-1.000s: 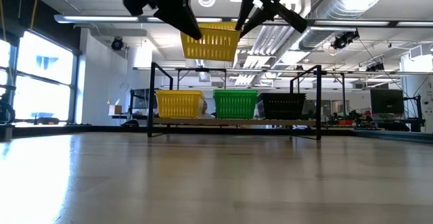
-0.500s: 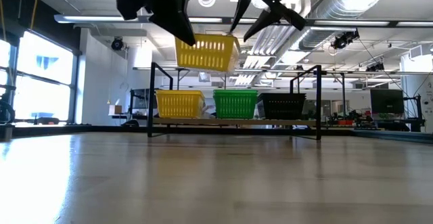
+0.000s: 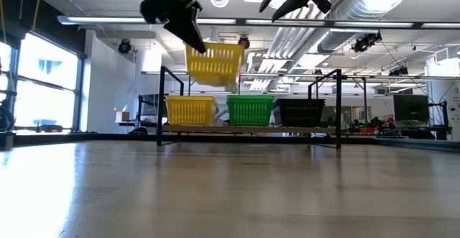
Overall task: Stack baskets on shelf by color
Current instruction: Stack the yellow bin on the other stacked yellow bin on the shelf, then return to Home Position
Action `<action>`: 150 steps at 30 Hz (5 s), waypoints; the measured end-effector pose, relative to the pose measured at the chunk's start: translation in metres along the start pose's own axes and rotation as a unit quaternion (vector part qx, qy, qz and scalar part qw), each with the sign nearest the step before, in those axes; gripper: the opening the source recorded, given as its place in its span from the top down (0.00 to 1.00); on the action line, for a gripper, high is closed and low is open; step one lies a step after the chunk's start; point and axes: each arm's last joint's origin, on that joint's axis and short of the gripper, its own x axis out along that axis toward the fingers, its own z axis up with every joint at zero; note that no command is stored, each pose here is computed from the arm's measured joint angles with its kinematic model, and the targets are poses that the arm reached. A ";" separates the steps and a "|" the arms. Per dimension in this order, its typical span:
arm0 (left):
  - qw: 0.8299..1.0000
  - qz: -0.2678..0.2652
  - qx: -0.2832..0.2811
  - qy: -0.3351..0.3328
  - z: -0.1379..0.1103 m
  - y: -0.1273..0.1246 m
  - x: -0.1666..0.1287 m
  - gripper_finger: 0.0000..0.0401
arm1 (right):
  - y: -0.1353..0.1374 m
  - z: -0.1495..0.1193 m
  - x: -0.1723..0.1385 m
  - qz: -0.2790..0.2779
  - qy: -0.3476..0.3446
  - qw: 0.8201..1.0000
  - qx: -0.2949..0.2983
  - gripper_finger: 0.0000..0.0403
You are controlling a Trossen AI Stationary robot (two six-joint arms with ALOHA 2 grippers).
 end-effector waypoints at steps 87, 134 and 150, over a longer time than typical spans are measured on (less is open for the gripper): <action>0.997 -0.007 -0.055 0.051 -0.098 0.096 0.038 0.76 | -0.077 0.081 0.011 -0.064 -0.027 0.995 -0.077 0.65; 0.909 -0.003 -0.276 -0.313 -0.100 0.050 -0.107 0.80 | -0.055 0.061 0.002 0.002 0.017 0.996 -0.086 0.65; 0.837 -0.031 -0.331 -0.435 -0.182 -0.005 -0.083 0.80 | -0.027 0.051 -0.015 0.090 -0.013 0.990 -0.109 0.65</action>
